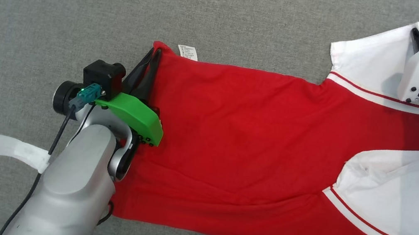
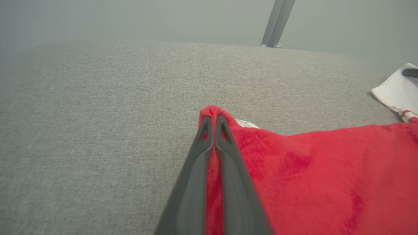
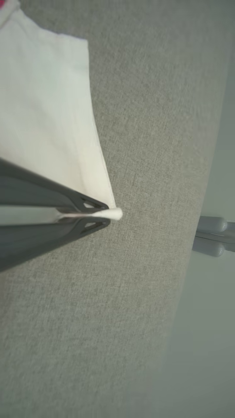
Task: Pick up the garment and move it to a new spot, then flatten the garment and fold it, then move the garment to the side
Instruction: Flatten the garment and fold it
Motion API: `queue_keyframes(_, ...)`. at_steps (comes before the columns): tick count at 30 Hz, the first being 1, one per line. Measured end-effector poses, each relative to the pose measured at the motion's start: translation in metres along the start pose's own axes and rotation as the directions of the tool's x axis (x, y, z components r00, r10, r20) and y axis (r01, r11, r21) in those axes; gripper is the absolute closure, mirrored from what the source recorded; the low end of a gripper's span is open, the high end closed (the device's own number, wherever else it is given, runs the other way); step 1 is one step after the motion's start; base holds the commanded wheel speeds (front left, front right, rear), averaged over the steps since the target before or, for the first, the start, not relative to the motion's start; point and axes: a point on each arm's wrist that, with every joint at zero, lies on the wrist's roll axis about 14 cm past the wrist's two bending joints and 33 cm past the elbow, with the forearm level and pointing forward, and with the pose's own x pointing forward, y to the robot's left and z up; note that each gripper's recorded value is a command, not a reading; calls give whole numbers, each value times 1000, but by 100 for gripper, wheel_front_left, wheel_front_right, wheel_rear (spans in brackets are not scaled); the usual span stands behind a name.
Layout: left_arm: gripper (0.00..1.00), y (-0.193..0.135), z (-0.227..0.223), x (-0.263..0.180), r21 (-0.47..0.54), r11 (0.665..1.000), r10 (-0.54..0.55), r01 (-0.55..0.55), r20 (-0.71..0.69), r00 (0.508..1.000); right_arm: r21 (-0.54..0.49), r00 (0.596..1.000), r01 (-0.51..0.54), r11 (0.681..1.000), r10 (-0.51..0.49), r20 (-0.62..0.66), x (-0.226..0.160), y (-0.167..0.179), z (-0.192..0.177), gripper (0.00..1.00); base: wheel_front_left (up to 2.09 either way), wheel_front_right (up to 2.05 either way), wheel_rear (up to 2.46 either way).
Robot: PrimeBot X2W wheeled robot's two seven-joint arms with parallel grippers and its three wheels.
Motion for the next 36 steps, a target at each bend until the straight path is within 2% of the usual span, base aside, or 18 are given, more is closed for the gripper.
queue_keyframes(6, 100, 1, 6, -4, 5, 1000, 11, -11, 15, 1000, 25, 987, -9, 1000, 4, 163, -17, 2, 35, 100, 0, 0, 0)
queue_keyframes(10, 100, 3, 7, -10, -3, 1000, 23, -23, 18, 1000, 65, 973, -34, 997, 18, 230, -34, 9, 40, 100, 0, 0, 0)
queue_keyframes(19, 100, -4, 12, -22, 13, 1000, 11, -12, 32, 999, 148, 944, -42, 988, -9, 329, -84, -1, 39, 100, 0, 0, 0)
queue_keyframes(25, 100, -5, 13, -39, 17, 1000, 9, -9, 40, 999, 215, 932, -36, 976, -45, 361, -127, -8, 22, 100, 0, 0, 0)
queue_keyframes(36, 100, -1, 0, -71, 25, 999, 23, -23, 17, 1000, 352, 943, -29, 935, -91, 320, -179, 4, -32, 100, 0, 0, 0)
